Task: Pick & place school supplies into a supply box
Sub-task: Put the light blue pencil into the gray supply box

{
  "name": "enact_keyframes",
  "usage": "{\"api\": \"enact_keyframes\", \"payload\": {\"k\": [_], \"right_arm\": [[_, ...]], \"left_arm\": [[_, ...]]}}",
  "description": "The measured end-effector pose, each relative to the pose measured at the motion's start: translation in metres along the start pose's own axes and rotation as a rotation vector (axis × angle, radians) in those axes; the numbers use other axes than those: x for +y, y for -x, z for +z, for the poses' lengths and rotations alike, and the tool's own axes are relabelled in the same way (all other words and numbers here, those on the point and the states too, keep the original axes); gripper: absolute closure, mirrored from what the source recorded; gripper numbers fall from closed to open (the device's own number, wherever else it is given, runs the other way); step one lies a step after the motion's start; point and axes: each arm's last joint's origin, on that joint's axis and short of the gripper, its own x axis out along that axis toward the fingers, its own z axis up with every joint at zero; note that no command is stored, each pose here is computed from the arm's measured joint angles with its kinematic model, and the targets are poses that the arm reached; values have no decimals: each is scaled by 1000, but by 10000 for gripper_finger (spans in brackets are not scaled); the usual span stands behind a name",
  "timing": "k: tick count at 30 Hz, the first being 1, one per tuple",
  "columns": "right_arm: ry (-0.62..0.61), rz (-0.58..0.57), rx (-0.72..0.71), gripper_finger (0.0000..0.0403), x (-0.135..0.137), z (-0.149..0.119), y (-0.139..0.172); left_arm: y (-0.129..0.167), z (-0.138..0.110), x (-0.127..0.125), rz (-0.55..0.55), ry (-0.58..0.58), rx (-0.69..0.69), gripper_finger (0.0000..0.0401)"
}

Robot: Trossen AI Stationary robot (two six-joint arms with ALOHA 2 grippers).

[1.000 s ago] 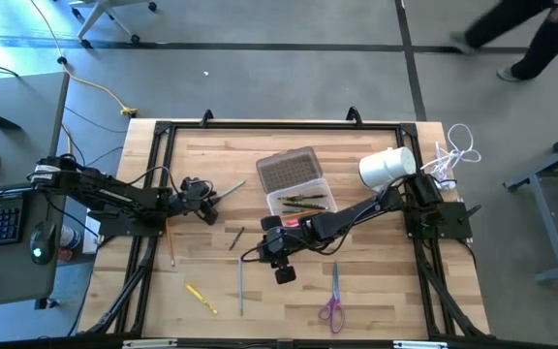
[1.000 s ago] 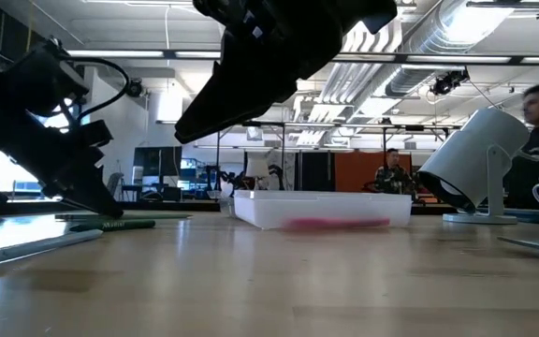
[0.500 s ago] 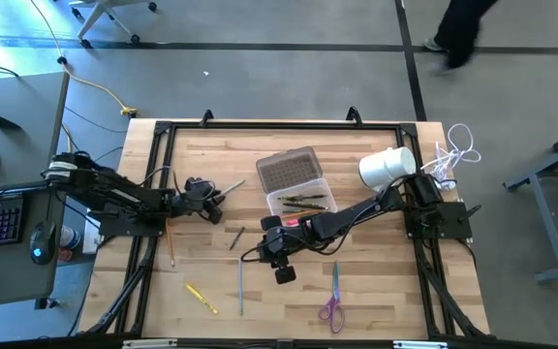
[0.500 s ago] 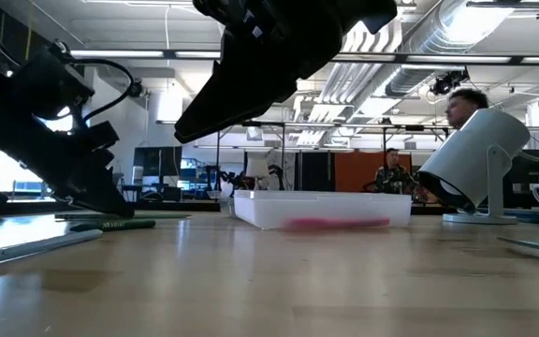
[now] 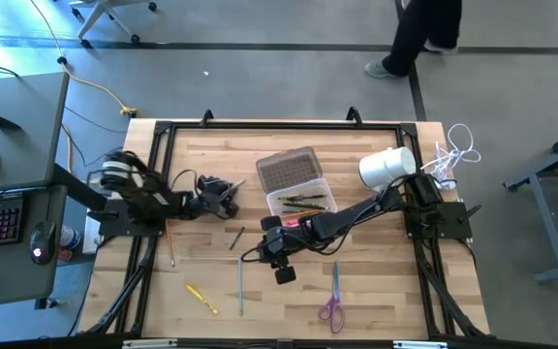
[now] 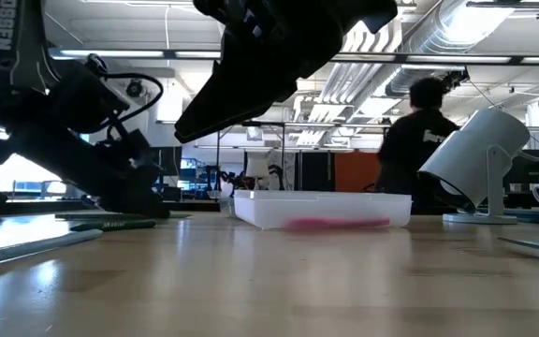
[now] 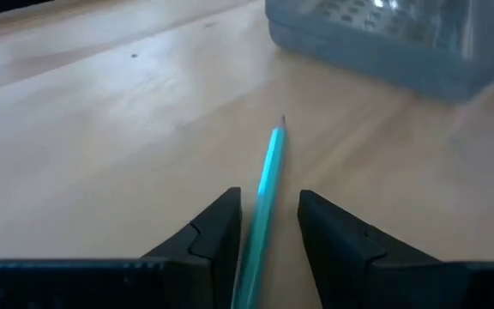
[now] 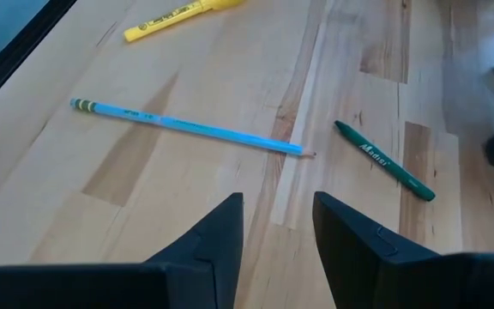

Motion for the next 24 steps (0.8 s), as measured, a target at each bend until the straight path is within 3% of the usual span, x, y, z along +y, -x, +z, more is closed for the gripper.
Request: {"api": "enact_keyframes", "payload": {"k": [5,15,24], "right_arm": [[2,3,0,276,2,0,0],[6,6,0,276,3,0,0],[-10,9,0,276,3,0,0]], "left_arm": [[-8,-9,1,86,53,-48,245],[-16,-3,-9,77,-8,-65,319],[-20,0,-14,82,-14,-72,360]]}}
